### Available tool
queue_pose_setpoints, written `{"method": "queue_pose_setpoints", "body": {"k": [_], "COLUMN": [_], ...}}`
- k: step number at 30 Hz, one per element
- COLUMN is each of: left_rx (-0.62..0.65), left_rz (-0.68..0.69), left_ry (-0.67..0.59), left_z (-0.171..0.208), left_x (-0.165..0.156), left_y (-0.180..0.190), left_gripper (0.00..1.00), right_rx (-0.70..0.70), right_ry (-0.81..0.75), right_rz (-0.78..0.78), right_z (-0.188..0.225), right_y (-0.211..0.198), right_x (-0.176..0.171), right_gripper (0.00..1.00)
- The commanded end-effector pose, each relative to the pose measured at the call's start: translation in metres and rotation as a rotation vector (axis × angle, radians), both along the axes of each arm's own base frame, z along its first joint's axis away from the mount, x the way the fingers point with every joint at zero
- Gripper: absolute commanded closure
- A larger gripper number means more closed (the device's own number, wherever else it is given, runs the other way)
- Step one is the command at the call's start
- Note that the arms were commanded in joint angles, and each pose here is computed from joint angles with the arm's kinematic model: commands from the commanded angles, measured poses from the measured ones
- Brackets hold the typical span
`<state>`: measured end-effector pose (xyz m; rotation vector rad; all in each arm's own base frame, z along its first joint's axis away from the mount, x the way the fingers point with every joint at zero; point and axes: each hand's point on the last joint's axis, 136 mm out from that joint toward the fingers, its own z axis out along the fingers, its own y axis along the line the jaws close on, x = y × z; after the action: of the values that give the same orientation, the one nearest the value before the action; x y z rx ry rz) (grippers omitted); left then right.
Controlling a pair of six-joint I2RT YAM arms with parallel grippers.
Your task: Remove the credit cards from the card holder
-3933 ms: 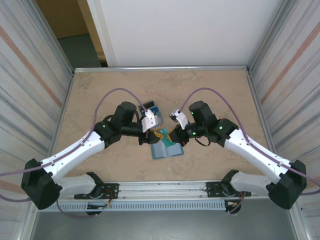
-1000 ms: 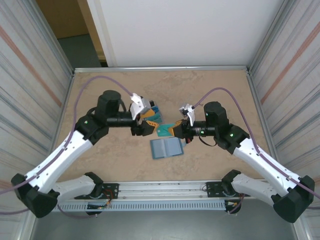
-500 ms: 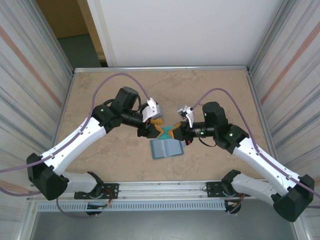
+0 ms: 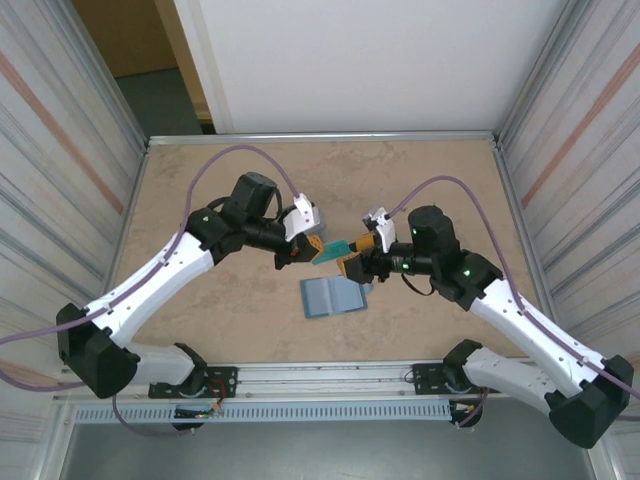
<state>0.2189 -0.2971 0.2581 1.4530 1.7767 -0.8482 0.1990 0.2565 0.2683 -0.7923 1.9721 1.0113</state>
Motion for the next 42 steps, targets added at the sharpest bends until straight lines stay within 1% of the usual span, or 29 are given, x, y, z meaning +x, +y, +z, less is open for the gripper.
{"method": "queue_pose_setpoints", "body": {"k": [1,3,5,8,9,14,17,19,22,25,33,42], "left_rx": [0.072,0.108,0.136,0.201,0.219,0.231,0.244,0.25,0.258,0.261,0.263,0.27], "left_rz": [0.122,0.172,0.203,0.255,0.266,0.263,0.252,0.246,0.243,0.25,0.275,0.259], "left_ry": [-0.147,-0.185,-0.206,-0.263,-0.279,-0.269,-0.259,-0.244,-0.206,-0.164,-0.113,-0.054], "left_z": [-0.015,-0.027,-0.037,-0.054,-0.058,-0.072,-0.083,-0.089,-0.099,-0.108,-0.126,-0.145], "left_x": [0.034,0.05,0.064,0.088,0.094,0.111,0.119,0.124,0.13,0.135,0.145,0.145], "left_y": [0.016,0.024,0.031,0.039,0.042,0.039,0.035,0.033,0.033,0.035,0.044,0.041], "left_gripper": [1.0,1.0,1.0,1.0,1.0,1.0,1.0,1.0,1.0,1.0,1.0,1.0], "right_rx": [-0.061,-0.07,-0.077,-0.094,-0.101,-0.116,-0.14,-0.163,-0.188,-0.206,-0.199,-0.199], "right_ry": [-0.055,-0.063,-0.068,-0.069,-0.066,-0.052,-0.035,-0.011,0.021,0.044,0.064,0.075], "right_rz": [-0.173,-0.232,-0.292,-0.383,-0.406,-0.511,-0.622,-0.679,-0.726,-0.742,-0.734,-0.743], "right_z": [0.003,0.004,0.004,0.004,0.003,0.0,-0.004,-0.009,-0.014,-0.019,-0.024,-0.027], "right_y": [-0.024,-0.034,-0.043,-0.058,-0.062,-0.078,-0.094,-0.103,-0.109,-0.111,-0.105,-0.107], "right_x": [0.019,0.025,0.03,0.038,0.039,0.046,0.055,0.06,0.065,0.068,0.071,0.072], "right_gripper": [0.29,0.26,0.2,0.07,0.0,0.01,0.01,0.01,0.01,0.01,0.01,0.01]}}
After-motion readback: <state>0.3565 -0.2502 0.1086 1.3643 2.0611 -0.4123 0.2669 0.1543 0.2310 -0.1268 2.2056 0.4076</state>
